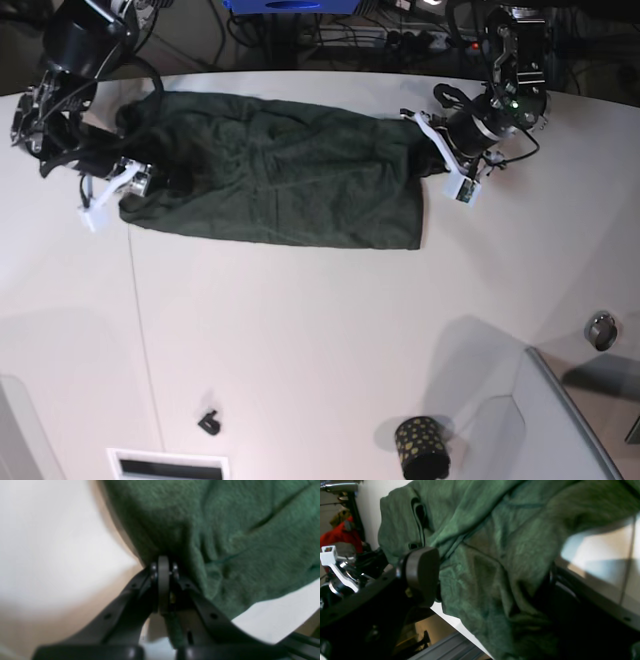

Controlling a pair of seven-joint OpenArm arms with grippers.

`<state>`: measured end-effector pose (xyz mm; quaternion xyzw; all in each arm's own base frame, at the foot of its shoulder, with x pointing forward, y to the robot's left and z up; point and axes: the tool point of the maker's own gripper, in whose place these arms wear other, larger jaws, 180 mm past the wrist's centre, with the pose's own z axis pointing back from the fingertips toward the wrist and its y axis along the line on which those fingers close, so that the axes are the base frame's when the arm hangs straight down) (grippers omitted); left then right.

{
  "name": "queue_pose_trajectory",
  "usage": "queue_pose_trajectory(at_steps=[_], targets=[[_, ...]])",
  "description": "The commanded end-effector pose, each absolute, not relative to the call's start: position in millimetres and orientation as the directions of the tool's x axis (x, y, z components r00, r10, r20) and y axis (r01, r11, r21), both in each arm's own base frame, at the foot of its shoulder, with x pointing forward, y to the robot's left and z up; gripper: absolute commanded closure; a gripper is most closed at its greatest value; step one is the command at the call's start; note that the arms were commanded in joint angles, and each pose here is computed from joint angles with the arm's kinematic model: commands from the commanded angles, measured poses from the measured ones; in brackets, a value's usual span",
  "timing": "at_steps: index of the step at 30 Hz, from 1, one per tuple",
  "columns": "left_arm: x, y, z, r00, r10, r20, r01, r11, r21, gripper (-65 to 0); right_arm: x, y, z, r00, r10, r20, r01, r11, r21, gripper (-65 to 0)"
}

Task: Layout the t-shirt on the table in an organized manner, then fold the t-shirt properly
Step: 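Pull the shirt ends apart with both grippers to straighten it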

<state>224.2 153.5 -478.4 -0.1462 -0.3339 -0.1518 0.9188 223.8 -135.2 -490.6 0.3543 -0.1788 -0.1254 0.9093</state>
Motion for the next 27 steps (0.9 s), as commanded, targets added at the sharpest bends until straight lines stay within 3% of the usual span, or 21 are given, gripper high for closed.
queue_pose_trajectory(at_steps=[1, 8, 27], targets=[[232.1, 159.0, -470.1, 0.708, -0.174, 0.684, 0.375, 0.914, -0.156, 0.0, 180.8, -140.1, -511.3, 0.964, -0.248, 0.101, 0.138, 0.784, 0.606, -49.5], [233.9, 157.9, -469.4, 0.704, -0.184, 0.686, 0.383, 0.912, -0.149, 0.0, 168.9, -164.1, -496.8, 0.971, -0.197, 0.138, 0.098, 0.847, 0.522, -49.5], [228.8, 115.2, -473.4, 0.698, -0.208, 0.685, 0.454, 0.868, -0.199, 0.0, 191.4, -133.9, -490.4, 0.978, -0.116, 0.171, 0.003, 0.836, 0.549, -49.5]])
